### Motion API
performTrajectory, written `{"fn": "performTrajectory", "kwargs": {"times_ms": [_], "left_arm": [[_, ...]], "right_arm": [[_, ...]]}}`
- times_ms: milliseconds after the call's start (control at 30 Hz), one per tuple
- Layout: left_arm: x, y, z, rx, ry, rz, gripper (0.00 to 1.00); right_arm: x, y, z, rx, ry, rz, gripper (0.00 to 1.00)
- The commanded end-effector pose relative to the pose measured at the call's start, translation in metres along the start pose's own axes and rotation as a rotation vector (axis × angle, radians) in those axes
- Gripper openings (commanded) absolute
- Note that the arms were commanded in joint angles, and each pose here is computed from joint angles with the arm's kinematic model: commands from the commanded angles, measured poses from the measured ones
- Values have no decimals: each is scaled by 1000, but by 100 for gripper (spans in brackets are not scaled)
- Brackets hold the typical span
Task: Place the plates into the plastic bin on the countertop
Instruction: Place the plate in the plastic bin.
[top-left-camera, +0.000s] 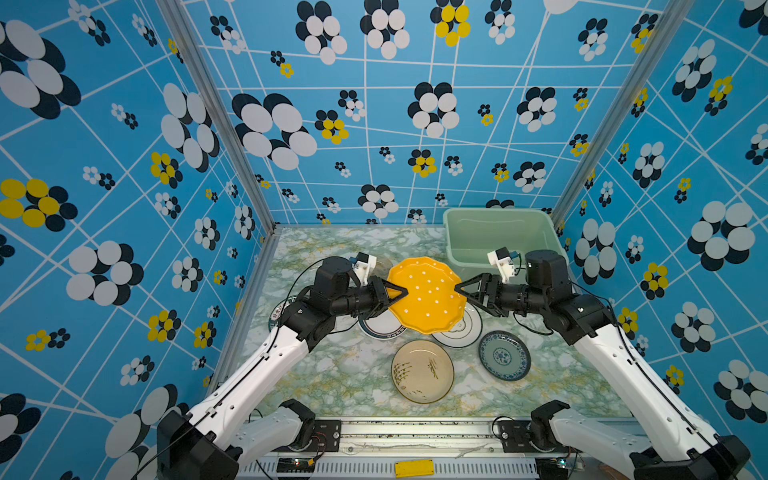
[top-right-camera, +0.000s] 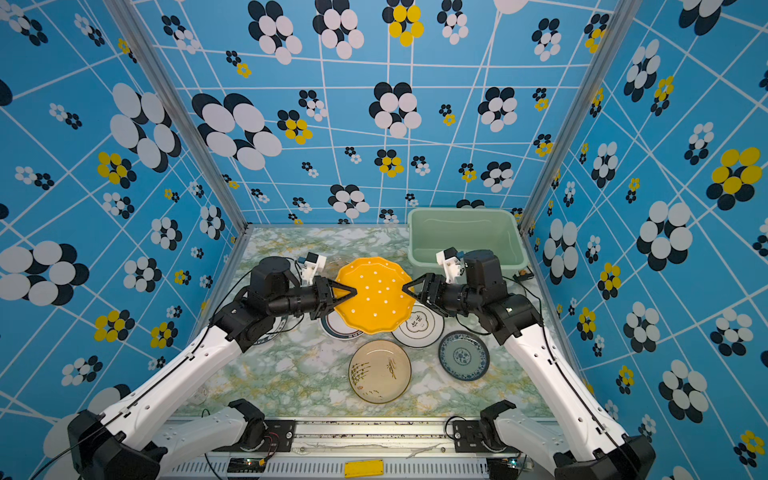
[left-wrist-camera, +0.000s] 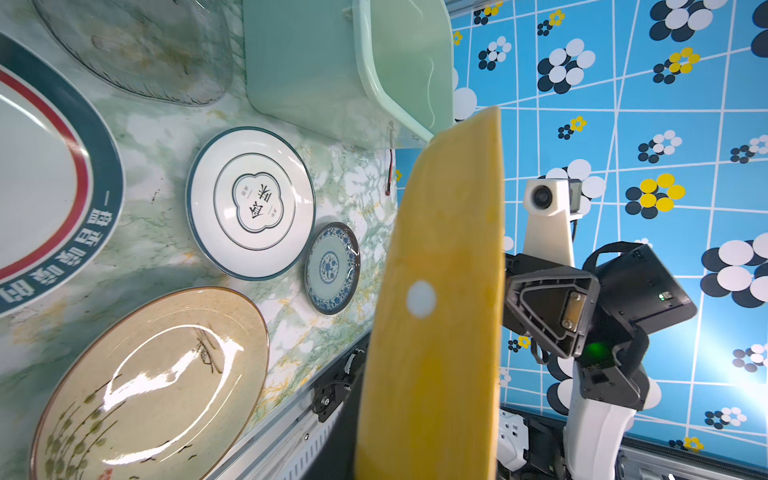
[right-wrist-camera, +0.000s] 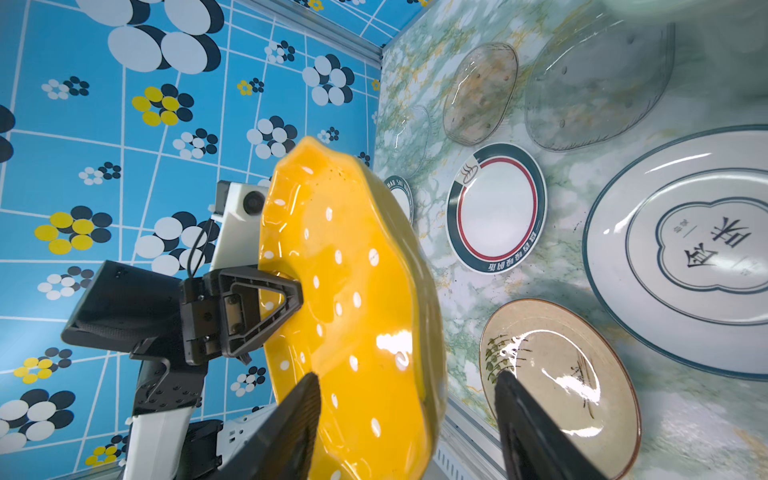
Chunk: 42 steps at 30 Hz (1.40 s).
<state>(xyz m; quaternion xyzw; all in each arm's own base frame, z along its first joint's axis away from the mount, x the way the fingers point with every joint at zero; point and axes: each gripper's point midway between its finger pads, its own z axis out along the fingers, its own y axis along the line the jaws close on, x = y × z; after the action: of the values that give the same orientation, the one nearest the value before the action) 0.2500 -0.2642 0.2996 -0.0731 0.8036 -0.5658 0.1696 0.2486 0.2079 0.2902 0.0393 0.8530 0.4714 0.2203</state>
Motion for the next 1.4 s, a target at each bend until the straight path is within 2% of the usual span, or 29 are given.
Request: {"fn": "performTrajectory", "kwargs": {"times_ms": [0, 200, 400, 733, 833, 867, 967, 1067, 1200, 1367], "left_arm": [[-9, -77, -11, 238, -44, 112, 0], [-4, -75, 1, 235, -33, 91, 0], [-3, -74, 12, 263, -20, 17, 0], [-2, -71, 22, 228, 10, -14, 1], [-4, -69, 21, 195, -3, -6, 23], [-4, -67, 20, 179, -7, -1, 38], [-6, -63, 13, 133, -32, 28, 65], [-12, -57, 4, 79, -75, 65, 85], [-30, -40, -11, 1, -155, 64, 94], [-54, -14, -34, -104, -267, 68, 95]], "right_arm": [[-2, 17, -3, -106, -18, 12, 63], [-6, 25, 1, -178, -32, 37, 47], [-11, 38, -4, -241, -60, 27, 30], [-17, 41, -12, -222, -108, 32, 0], [-22, 37, -15, -174, -133, 50, 0], [-24, 36, -16, -157, -144, 59, 0], [-35, 35, -21, -118, -185, 81, 0], [-51, 36, -25, -93, -220, 91, 0], [-82, 32, -29, -52, -268, 117, 0], [-133, 16, -44, 24, -345, 125, 0]]}}
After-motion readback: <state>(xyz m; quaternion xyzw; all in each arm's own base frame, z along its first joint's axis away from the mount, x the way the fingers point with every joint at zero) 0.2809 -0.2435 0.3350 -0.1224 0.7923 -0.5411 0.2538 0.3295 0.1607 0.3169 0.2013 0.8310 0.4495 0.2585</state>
